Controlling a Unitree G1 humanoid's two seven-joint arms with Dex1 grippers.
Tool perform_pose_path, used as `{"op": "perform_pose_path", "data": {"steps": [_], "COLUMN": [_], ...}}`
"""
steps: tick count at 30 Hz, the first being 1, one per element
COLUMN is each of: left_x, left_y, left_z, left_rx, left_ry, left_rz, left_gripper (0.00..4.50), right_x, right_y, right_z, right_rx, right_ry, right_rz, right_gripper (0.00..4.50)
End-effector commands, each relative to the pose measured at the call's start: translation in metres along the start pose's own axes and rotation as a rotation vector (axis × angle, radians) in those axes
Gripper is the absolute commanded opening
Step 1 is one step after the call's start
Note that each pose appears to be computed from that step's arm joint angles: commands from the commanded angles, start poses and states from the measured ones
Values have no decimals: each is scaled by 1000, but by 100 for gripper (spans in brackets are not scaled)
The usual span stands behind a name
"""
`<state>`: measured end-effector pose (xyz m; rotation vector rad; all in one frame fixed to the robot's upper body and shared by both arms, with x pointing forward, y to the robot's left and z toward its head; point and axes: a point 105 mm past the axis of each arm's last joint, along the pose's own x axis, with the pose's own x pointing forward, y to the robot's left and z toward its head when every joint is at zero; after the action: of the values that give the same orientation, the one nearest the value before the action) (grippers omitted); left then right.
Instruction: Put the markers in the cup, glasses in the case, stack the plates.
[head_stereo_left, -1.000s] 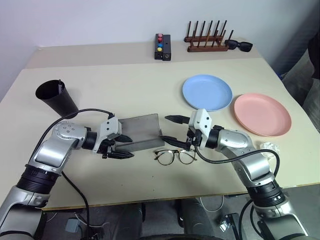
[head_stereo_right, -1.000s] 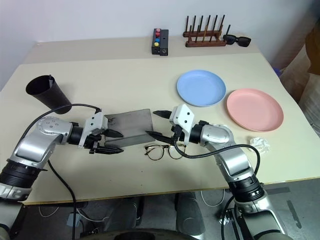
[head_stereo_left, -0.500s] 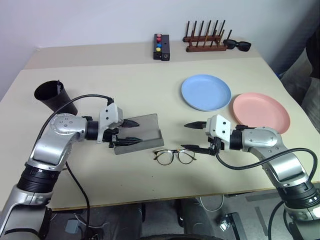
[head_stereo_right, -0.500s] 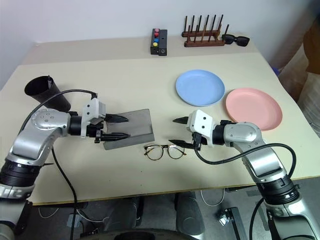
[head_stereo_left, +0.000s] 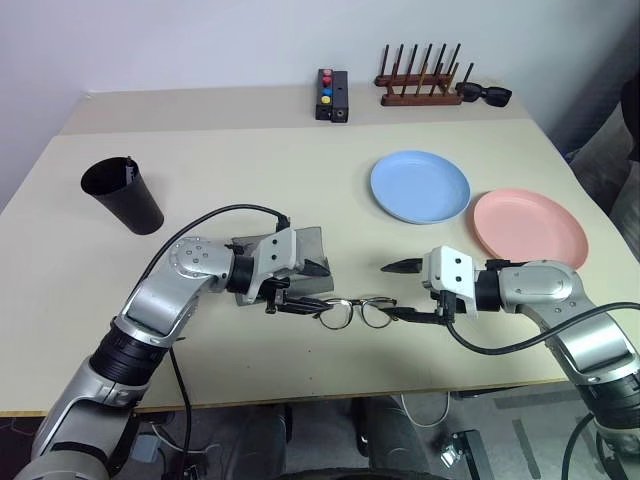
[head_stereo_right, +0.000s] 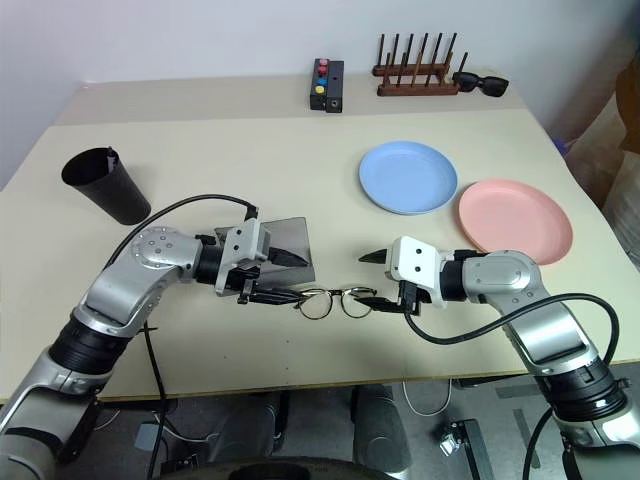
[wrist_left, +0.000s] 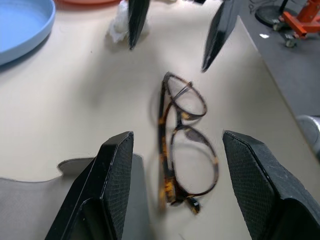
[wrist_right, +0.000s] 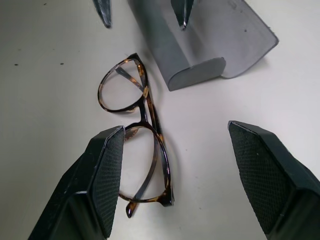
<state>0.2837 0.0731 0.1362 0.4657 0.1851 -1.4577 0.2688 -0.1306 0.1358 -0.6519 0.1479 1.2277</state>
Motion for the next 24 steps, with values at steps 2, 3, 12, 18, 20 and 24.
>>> {"op": "perform_pose_path", "data": {"steps": [2,3,12,18,20,24], "left_x": [-21,-25,-67,-80,-81,-80], "left_y": [10,11,1,-22,-27,-30], "left_z": [-3,-5,-16,-29,-30,-28], "left_rx": [38,41,19,-2,-11,-29], "left_ry": [20,28,68,108,100,75], "left_rz": [72,83,207,238,254,288], "left_gripper": [292,292,292,292,292,292], "right_x": [10,12,32,39,40,39], "right_y": [7,7,12,12,12,12], "right_z": [12,11,9,2,1,-3], "right_rx": [-77,-87,-117,-108,-105,-101], "right_ry": [-6,2,21,44,47,69], "right_rz": [10,11,43,37,38,43], "right_gripper": [258,213,213,213,213,213]}}
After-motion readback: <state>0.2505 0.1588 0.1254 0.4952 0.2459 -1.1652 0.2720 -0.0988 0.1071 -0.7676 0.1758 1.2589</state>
